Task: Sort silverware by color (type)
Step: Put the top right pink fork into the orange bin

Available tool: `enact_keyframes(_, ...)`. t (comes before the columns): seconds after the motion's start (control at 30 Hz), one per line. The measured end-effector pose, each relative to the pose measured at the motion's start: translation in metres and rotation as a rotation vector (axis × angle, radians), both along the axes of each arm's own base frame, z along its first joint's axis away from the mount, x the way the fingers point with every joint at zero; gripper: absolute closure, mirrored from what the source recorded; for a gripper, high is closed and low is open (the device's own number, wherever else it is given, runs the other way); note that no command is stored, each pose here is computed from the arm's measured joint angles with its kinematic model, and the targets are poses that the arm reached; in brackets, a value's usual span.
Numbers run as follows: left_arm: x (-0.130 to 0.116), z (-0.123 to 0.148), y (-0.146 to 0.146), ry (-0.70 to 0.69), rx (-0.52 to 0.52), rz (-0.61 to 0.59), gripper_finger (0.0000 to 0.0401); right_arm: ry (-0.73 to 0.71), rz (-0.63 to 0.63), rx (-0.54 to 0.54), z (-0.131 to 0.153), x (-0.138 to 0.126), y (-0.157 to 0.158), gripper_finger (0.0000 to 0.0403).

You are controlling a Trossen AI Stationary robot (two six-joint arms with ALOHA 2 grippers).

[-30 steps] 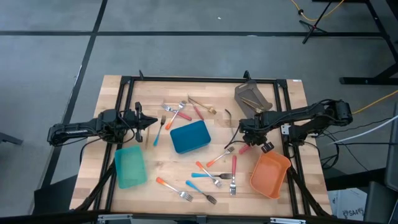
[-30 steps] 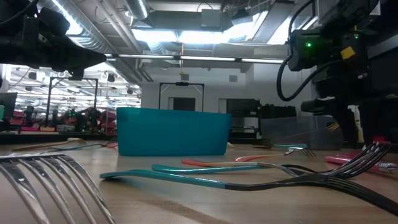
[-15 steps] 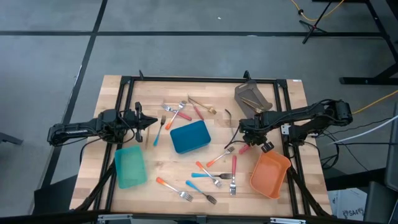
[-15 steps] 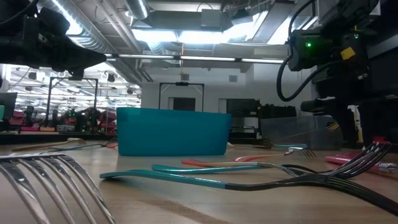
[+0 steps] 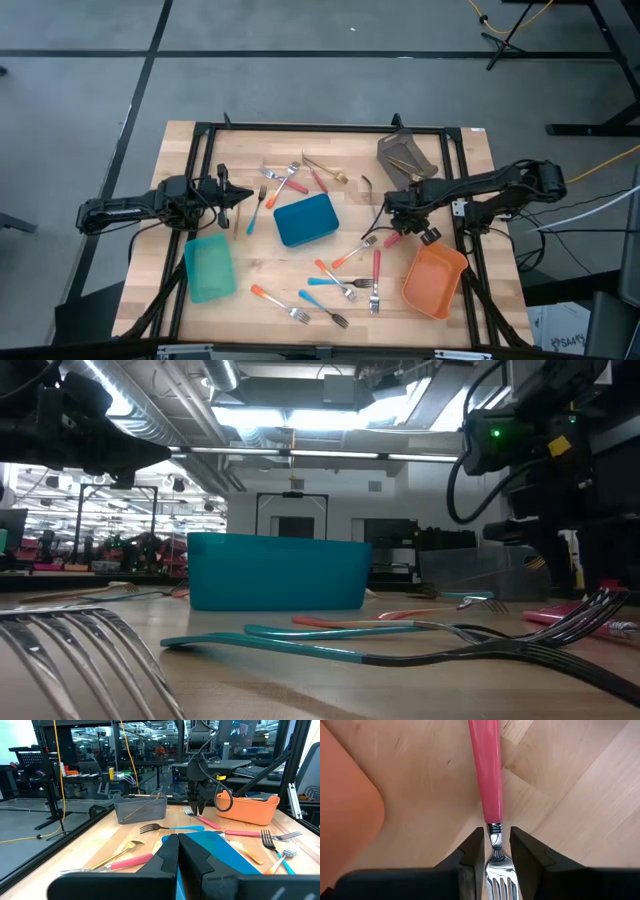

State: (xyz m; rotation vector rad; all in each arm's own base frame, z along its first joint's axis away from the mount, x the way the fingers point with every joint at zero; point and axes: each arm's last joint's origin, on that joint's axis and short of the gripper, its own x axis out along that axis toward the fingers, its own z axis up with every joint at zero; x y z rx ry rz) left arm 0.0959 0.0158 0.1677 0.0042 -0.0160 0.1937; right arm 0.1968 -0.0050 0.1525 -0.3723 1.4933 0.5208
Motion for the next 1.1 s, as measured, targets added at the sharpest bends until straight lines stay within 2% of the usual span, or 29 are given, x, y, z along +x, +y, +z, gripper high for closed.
enact_keyframes(0.27, 0.0, 0.0, 0.0, 0.0, 0.0, 0.0, 0.0399, 0.073, 0.003, -0.006, -0.015, 0.005, 0.0, 0.0317)
enact_keyframes(0.73, 0.0, 0.0, 0.0, 0.0, 0.0, 0.0, 0.0399, 0.073, 0.004, -0.031, -0.017, 0.006, -0.001, 0.032)
enact_keyframes(1.1, 0.0, 0.0, 0.0, 0.0, 0.0, 0.0, 0.0399, 0.071, 0.005, -0.035, -0.017, 0.007, -0.001, 0.0391)
